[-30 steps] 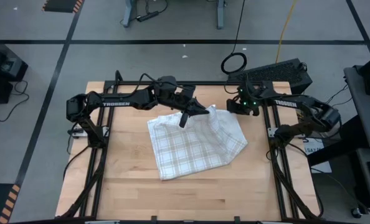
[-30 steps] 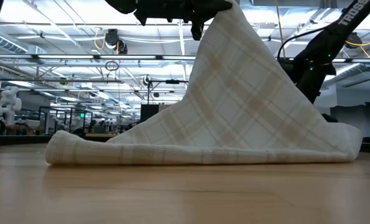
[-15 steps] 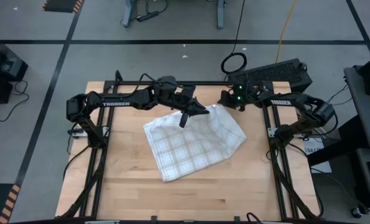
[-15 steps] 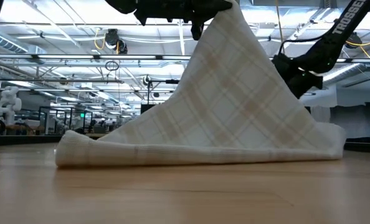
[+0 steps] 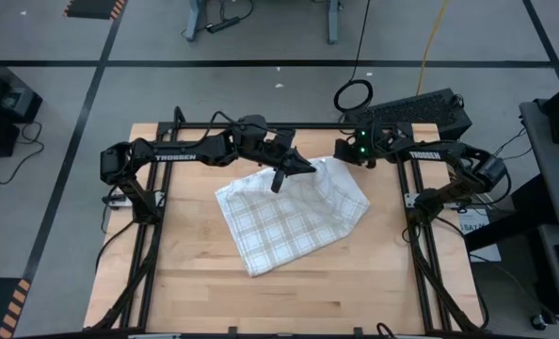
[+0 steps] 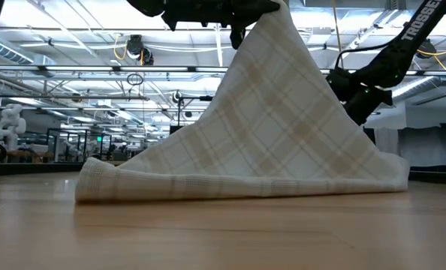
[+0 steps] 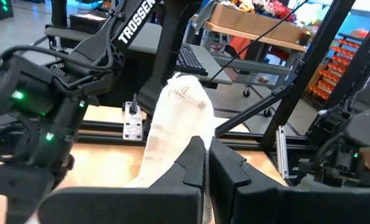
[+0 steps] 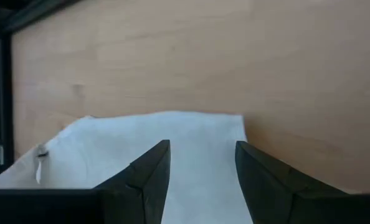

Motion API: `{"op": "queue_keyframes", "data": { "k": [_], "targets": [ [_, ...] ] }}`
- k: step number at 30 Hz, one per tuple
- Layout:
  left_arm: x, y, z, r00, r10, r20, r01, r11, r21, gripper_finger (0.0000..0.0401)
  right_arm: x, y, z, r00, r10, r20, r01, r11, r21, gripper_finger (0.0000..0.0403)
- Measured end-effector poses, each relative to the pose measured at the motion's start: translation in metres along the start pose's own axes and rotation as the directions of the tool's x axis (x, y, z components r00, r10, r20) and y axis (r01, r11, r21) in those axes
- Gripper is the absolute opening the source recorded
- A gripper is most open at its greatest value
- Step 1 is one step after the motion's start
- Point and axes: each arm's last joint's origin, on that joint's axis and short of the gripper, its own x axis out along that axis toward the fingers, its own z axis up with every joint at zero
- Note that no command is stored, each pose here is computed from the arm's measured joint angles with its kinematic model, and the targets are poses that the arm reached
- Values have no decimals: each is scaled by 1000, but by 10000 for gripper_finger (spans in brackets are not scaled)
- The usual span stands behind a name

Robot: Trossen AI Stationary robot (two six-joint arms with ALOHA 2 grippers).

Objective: Roll towel
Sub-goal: Roll the towel

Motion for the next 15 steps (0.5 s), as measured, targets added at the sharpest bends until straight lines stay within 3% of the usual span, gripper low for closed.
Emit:
{"op": "queue_keyframes", "data": {
  "k": [8, 15],
  "targets": [
    [0, 0, 0, 1000, 0, 1, 0, 1000, -14, 8, 6, -11, -3, 994, -113, -14, 113, 994, 14, 171],
    [0, 0, 0, 1000, 0, 1, 0, 1000, -14, 8, 18, -7, 0, 999, 16, -49, -17, 1000, -15, 170]
  ]
}}
